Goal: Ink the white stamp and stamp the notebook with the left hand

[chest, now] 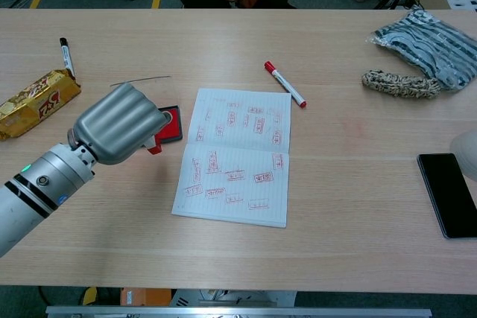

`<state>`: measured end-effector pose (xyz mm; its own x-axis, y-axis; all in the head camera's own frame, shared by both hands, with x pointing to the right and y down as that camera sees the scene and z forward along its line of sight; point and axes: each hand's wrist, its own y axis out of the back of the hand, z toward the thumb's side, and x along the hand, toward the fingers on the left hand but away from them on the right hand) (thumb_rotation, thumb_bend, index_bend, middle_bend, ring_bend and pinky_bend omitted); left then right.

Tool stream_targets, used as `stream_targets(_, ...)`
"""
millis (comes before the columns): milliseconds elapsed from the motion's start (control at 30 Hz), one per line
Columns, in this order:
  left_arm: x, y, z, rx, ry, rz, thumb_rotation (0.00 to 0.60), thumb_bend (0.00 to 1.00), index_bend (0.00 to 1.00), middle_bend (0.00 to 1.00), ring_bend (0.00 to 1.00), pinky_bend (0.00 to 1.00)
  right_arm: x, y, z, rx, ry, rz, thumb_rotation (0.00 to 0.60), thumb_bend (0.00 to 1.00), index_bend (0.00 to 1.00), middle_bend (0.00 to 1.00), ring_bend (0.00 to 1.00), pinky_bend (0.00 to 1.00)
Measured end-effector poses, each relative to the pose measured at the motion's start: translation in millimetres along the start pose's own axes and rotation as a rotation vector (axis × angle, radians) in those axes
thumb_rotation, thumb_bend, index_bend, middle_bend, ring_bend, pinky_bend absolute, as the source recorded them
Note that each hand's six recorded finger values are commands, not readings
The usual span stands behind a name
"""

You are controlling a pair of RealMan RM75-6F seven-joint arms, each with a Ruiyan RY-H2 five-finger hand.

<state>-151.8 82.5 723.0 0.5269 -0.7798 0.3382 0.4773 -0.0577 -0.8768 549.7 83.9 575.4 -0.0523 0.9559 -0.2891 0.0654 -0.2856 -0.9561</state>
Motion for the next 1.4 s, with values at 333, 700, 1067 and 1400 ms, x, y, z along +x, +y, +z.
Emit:
stream_targets(333, -10, -33, 1, -0.013, 0.009, -0.078, 0.6, 0.27, 0.54, 1.0, 1.0, 1.0, 0, -1, 3, 0.002, 0.005, 0.004, 0.6, 0.22, 0.34, 0.35, 0.29, 0.44)
stream_targets(700, -11, -50, 3, -0.046, 0.056, -0.106, 0.6, 0.27, 0.5, 1.0, 1.0, 1.0, 0, 1, 4, 0.006, 0.003, 0.0, 0.6, 0.22, 0.34, 0.35, 0.29, 0.44)
stream_targets(1067, -18, -28, -12, -0.106, 0.091, -0.104, 0.6, 0.27, 0.26, 0.99, 0.99, 1.0, 0, 6, 4, 0.01, -0.003, -0.009, 0.6, 0.22, 0.33, 0.35, 0.29, 0.44)
stream_targets(1400, -27, -8, -65, -0.363, 0.24, -0.103, 0.6, 0.27, 0.17, 0.64, 0.66, 0.97, -2, 7, 5, 0.01, 0.004, -0.002, 0.6, 0.22, 0.33, 0.35, 0.29, 0.43)
